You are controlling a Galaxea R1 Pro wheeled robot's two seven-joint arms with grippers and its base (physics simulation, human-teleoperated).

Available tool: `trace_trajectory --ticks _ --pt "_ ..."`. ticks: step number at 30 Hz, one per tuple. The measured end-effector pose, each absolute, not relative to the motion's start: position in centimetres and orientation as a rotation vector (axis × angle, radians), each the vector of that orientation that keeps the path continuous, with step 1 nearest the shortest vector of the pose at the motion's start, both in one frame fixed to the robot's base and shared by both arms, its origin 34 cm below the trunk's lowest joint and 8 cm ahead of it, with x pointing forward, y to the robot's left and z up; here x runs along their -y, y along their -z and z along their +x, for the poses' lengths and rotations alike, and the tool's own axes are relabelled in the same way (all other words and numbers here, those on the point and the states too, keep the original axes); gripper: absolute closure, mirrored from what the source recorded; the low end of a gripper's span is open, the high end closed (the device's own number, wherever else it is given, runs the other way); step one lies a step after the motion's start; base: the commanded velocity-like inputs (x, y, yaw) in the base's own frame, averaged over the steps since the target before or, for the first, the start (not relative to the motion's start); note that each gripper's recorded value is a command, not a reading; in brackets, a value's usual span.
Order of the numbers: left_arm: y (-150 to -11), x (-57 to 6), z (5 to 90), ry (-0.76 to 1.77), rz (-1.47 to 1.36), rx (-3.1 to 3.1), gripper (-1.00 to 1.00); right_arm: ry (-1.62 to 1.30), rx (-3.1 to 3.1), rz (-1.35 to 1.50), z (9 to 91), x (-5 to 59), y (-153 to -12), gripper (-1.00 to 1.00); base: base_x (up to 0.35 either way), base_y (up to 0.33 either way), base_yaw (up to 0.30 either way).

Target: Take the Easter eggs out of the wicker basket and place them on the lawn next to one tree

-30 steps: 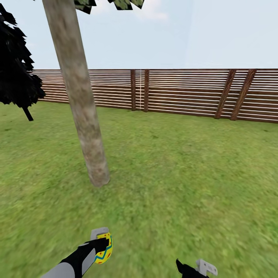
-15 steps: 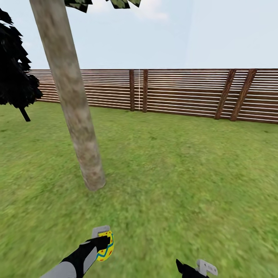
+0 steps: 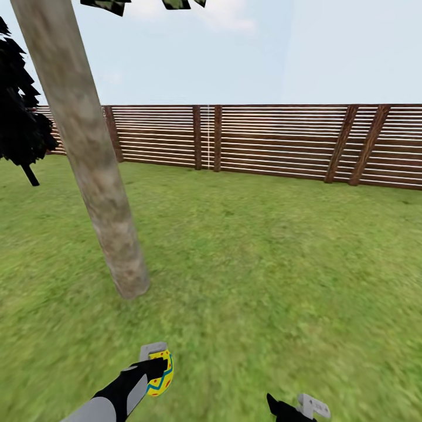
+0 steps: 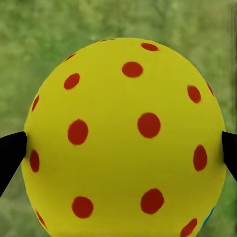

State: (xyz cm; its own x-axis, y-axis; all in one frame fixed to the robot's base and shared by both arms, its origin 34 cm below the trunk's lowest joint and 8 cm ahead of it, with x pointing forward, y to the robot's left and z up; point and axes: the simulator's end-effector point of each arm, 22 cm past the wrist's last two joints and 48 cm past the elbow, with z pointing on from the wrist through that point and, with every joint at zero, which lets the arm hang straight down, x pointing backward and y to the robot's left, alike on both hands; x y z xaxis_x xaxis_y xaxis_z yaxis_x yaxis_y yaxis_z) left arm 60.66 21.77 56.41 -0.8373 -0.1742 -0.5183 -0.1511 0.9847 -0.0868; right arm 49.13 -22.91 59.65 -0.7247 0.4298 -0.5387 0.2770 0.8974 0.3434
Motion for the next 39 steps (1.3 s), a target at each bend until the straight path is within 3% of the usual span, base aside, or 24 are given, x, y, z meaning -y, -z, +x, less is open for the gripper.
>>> trace_trajectory --ticks 30,39 --pt "-56.47 -21.77 60.71 0.057 -0.228 -2.577 1.0 -0.319 -2.423 0.503 49.13 22.83 -59.67 -1.0 0.274 -0.2 0.011" --pt "-56.47 -21.79 60.72 0.056 -0.228 -2.576 1.0 -0.317 -2.424 0.501 49.13 22.85 -59.66 -1.0 0.306 -0.141 0.206"
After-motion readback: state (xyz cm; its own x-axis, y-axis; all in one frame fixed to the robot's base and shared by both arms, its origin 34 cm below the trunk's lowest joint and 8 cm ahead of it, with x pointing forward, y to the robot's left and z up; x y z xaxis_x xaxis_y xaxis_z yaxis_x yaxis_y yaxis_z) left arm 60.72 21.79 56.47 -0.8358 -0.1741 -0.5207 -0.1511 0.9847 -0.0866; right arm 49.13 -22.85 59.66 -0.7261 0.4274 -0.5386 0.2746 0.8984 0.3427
